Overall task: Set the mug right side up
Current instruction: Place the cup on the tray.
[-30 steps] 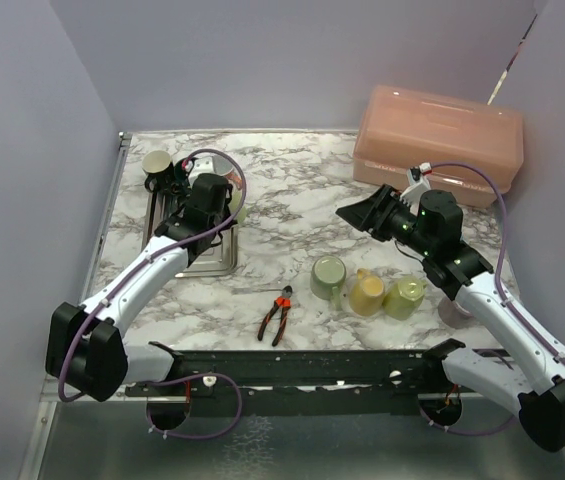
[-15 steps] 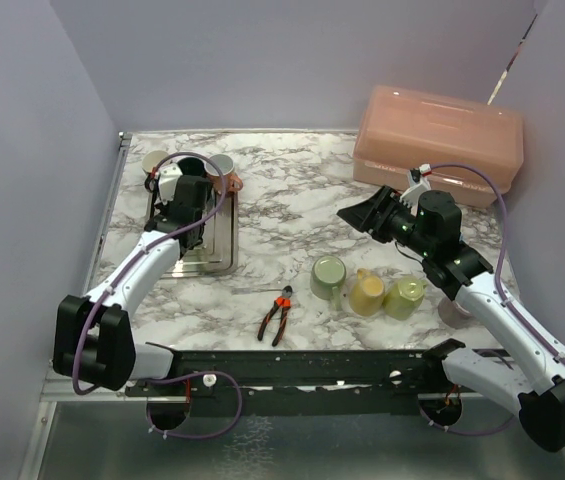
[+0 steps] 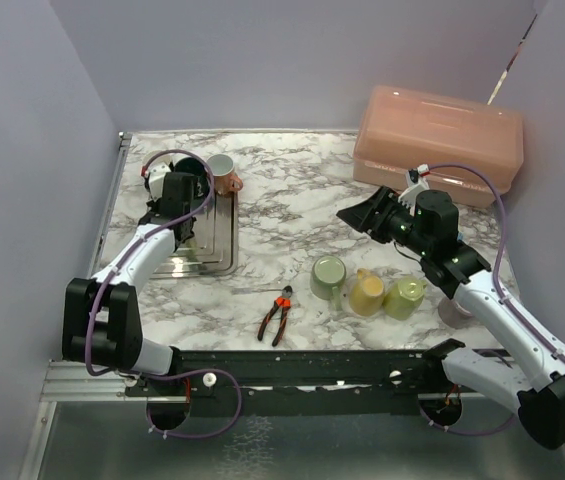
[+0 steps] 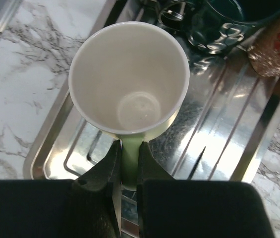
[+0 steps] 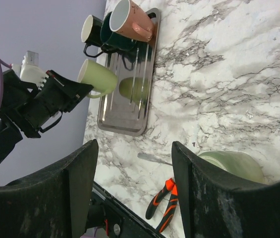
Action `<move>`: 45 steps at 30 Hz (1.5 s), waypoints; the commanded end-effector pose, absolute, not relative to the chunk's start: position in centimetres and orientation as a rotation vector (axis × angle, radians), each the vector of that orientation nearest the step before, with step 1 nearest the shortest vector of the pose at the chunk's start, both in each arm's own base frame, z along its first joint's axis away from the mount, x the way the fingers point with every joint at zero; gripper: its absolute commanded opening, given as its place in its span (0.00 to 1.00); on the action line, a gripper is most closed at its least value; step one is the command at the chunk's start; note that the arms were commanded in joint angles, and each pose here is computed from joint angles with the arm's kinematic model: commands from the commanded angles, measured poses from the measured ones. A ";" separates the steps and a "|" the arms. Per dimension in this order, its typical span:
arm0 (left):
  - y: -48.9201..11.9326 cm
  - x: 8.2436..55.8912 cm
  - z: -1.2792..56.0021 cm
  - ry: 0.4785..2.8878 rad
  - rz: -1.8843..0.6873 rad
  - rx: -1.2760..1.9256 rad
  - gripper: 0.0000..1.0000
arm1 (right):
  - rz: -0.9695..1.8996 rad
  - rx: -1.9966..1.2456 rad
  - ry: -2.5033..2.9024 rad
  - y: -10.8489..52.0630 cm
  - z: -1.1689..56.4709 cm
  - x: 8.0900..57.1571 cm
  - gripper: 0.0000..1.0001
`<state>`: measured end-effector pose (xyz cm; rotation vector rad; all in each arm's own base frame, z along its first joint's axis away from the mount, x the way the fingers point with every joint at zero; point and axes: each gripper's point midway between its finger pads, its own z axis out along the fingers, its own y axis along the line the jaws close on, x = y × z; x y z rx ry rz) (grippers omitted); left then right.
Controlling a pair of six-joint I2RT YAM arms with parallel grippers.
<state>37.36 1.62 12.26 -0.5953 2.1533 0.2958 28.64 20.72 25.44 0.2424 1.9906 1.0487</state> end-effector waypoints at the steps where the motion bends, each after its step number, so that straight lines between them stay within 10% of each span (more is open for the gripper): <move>1: -1.8 39.5 13.4 2.091 0.075 -0.555 0.00 | 0.990 0.253 2.016 20.1 24.4 29.1 0.65; 25: -10.9 43.4 11.5 2.044 0.053 -0.550 0.00 | 0.995 0.263 2.079 20.5 22.8 29.1 0.64; 45: -14.6 43.9 14.1 2.060 -0.209 -0.521 0.62 | 1.004 0.259 2.089 20.6 22.7 29.1 0.64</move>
